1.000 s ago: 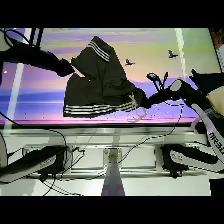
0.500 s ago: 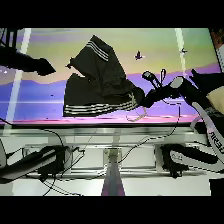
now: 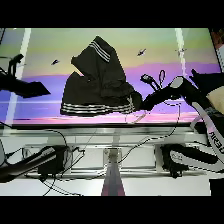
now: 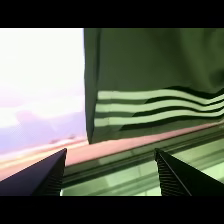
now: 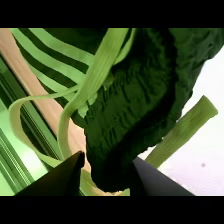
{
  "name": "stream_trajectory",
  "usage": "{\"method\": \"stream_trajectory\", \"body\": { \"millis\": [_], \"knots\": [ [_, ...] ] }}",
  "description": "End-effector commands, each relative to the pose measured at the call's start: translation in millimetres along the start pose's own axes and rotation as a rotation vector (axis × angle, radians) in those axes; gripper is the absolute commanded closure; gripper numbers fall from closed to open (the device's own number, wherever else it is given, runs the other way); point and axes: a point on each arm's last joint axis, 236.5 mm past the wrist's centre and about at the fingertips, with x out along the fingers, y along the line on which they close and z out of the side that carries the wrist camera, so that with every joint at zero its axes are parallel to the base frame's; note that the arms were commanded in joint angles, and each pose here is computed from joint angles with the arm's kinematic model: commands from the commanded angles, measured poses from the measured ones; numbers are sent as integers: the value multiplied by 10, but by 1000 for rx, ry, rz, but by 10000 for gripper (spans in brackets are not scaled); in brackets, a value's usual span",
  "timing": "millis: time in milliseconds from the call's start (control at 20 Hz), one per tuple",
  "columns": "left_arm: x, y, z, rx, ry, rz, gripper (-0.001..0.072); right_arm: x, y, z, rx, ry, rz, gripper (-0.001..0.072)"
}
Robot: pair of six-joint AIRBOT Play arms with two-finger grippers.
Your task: Fold the clothes and pants, and hang the long-sleeved shirts on hangers.
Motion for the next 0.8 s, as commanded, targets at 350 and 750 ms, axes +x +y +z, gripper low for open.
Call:
{"method": "stream_trajectory", "body": {
  "millis": [350, 750],
  "knots": [
    [544, 289, -482, 11, 169, -142, 96, 11, 41, -21, 19, 6, 18, 619],
    [858, 362, -564, 15, 243, -226, 141, 10, 25, -9, 19, 1, 11, 682]
  ]
}}
